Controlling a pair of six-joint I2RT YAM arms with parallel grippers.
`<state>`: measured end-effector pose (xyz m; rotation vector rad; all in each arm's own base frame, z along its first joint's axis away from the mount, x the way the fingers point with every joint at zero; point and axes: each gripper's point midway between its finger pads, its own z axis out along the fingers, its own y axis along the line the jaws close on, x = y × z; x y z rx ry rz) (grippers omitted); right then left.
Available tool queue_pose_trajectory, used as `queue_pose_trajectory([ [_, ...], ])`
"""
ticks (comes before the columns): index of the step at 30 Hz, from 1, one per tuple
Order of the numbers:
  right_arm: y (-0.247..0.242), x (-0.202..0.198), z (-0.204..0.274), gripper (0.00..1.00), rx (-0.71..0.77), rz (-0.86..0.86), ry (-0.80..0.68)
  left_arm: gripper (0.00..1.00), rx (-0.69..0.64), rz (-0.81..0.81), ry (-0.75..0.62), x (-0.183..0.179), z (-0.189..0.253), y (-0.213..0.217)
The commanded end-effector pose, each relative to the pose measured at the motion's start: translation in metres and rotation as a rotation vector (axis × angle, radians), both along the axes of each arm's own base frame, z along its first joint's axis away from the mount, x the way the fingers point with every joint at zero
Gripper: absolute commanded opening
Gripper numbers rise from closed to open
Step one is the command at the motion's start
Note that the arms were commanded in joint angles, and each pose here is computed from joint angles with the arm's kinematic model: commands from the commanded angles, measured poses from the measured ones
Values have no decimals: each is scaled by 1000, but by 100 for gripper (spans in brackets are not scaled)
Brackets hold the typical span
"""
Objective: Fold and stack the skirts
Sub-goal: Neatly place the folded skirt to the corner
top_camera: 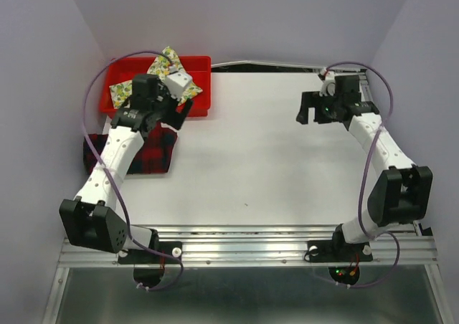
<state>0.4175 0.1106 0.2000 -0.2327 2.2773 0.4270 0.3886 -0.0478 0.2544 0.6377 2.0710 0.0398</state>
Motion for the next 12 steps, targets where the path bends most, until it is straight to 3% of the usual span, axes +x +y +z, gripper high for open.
queue_pose_trajectory([
  [1,-53,-35,-16,100,-85,-52,41,99,-76,-111,-14,-9,17,-73],
  [2,-59,-49,-29,100,-93,-57,69,99,-92,-152,18,-13,5,-102],
  [6,-60,-88,-70,100,-78,-56,182,99,-117,-217,97,-24,-27,-143],
  [10,-46,-123,-92,100,-4,-22,239,99,-142,-263,169,-39,-72,-153],
  [12,-51,-122,-86,100,-24,-45,206,98,-182,-265,172,-46,-81,-157],
])
